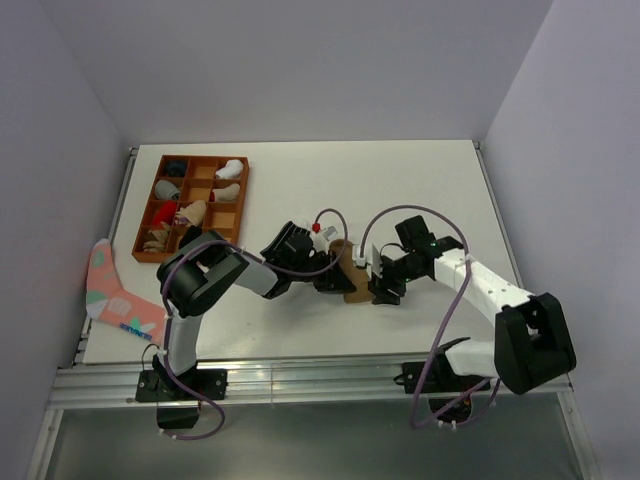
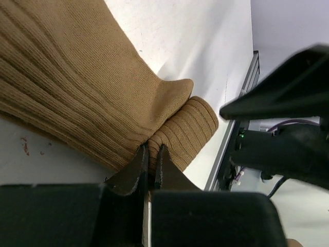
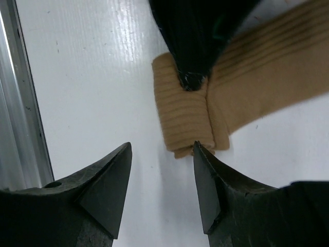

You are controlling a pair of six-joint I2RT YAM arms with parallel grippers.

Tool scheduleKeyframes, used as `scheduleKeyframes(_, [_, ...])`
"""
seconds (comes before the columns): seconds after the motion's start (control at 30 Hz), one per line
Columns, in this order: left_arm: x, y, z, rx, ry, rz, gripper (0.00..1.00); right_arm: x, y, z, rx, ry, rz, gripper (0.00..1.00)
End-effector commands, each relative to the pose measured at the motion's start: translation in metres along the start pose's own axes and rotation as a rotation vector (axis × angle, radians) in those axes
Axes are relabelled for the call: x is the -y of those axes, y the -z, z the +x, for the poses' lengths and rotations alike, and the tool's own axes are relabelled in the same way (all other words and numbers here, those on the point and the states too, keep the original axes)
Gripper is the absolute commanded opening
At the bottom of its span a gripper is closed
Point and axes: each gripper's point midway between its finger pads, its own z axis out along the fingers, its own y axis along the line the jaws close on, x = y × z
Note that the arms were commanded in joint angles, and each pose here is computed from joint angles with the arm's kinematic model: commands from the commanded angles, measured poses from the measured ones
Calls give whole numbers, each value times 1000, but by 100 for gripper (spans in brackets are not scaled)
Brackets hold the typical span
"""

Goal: Roll the socks
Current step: Roll the sock at the center of the board.

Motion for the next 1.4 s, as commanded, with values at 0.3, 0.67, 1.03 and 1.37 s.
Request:
scheduleKeyframes(0.3, [-78,19,72,-255,127,-276,0,5,-25,-4,-67,240,140,60])
scheduleKeyframes(0.67, [-78,17,73,-286,121,-267,0,17,-33,14,-135,304,226,59])
scheduleKeyframes(1.03, [-76,19,71,-311,126,-244,0,28,-38,20,-178,340,277,59])
scheduleKeyframes(1.37, [-66,20,70,-327,134,-173,0,24,-48,23,-254,236,179,20])
